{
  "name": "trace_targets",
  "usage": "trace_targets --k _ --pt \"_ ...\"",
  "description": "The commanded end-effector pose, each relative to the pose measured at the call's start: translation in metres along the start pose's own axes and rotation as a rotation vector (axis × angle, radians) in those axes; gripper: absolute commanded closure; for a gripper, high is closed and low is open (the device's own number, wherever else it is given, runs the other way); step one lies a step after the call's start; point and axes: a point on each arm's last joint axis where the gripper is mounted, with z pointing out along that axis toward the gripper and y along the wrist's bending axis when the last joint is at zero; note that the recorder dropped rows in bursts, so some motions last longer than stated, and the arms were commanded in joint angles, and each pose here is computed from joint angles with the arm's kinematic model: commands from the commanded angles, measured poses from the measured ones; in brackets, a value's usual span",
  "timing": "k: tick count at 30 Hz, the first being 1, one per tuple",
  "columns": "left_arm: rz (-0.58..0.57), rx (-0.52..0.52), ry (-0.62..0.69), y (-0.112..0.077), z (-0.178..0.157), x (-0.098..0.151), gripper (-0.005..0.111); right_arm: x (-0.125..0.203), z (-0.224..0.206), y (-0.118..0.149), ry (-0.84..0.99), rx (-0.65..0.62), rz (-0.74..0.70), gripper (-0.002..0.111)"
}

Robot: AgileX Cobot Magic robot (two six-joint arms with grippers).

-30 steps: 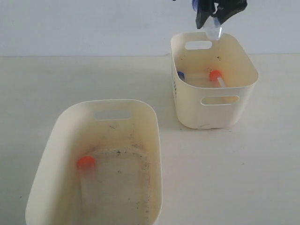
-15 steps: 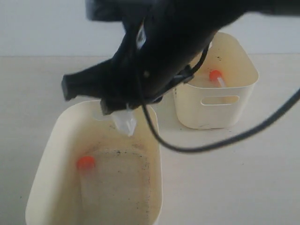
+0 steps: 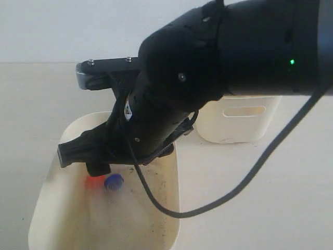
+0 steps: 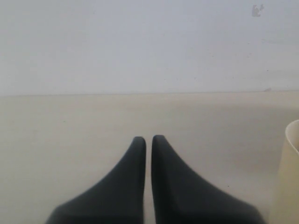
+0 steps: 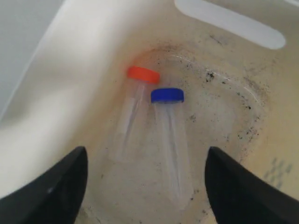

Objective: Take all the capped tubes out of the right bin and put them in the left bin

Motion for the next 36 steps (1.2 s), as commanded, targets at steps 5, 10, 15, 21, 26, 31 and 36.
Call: trace_targets --k 5,10,15,21,26,31,36 --pt "-0.007 0.008 -0.01 0.0 0.0 -0.002 0.103 -0.015 -0.023 -0.007 -0.005 0.061 -0.086 0.078" --pt "-0.007 0.008 -0.01 0.0 0.0 -0.002 0.103 -0.042 -0.056 -0.04 -0.123 0.174 -0.096 0.108" --pt "-0.007 0.008 -0.01 0.0 0.0 -0.002 0.103 -0.068 -0.078 -0.09 -0.203 0.246 0.031 0.108" --pt "-0.007 0.008 -0.01 0.0 0.0 -0.002 0.103 -0.102 -0.098 -0.151 -0.249 0.349 0.112 0.108" --pt "-0.007 0.008 -0.01 0.0 0.0 -0.002 0.103 -0.131 -0.08 -0.204 -0.097 0.358 0.207 0.108" --pt "-0.007 0.008 -0.01 0.0 0.0 -0.002 0.103 -0.155 -0.027 -0.245 -0.018 0.255 0.289 0.108" --pt "-0.007 0.008 -0.01 0.0 0.0 -0.002 0.103 -0.156 0.017 -0.262 0.025 0.252 0.306 0.108"
